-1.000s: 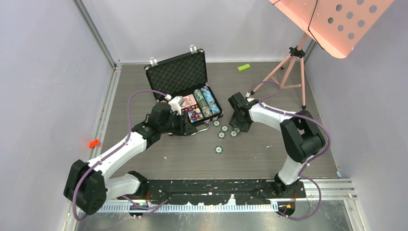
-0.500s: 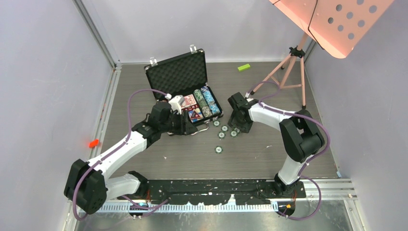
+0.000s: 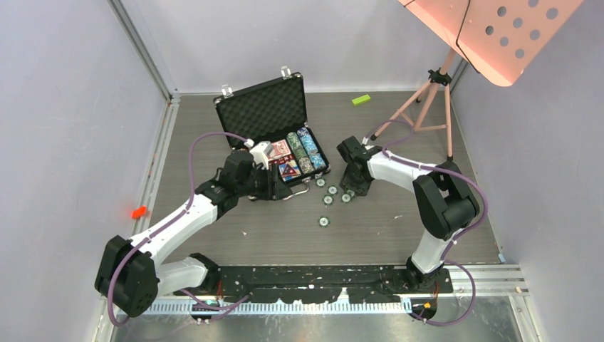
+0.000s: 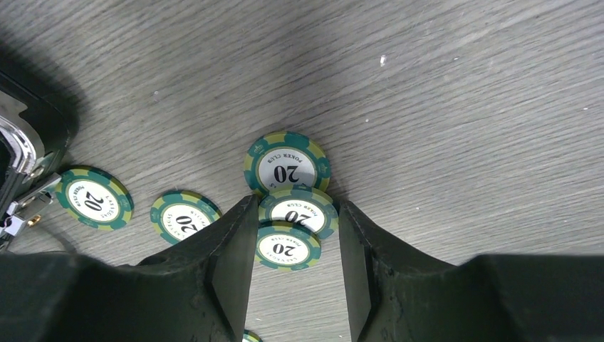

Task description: Pack up texas hold em set

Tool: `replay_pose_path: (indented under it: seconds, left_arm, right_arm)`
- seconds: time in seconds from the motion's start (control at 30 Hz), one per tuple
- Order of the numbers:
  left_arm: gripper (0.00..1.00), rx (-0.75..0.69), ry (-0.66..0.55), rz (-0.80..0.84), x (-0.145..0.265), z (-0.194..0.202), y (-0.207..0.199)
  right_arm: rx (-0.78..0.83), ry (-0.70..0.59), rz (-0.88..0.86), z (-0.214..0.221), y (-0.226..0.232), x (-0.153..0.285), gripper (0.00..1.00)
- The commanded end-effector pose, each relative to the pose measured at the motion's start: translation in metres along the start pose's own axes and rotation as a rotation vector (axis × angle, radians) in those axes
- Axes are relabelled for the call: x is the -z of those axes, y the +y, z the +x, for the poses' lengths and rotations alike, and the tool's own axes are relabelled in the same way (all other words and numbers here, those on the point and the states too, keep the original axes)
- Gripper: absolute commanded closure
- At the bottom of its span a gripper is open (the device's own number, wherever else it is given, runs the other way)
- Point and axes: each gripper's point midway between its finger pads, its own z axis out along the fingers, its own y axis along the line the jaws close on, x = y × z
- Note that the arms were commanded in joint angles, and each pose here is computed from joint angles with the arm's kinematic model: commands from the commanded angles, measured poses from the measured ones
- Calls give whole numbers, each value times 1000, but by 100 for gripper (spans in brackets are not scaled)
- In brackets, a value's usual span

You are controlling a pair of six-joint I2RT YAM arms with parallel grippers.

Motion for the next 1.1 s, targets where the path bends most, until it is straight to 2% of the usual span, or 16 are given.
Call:
replay_pose_path:
  seconds: [0.0, 0.53, 1.07]
  left_arm:
    - [55, -37, -53, 16, 5, -19, -10]
    - [55, -38, -46, 7, 5, -18, -9]
    - [55, -38, -43, 4, 4, -18, -8]
  right_arm:
    - [3, -38, -9, -14, 6, 14, 55]
    - [-21, -50, -8, -40, 4, 14, 57]
    - [-15, -4, -49, -36, 13, -1, 51]
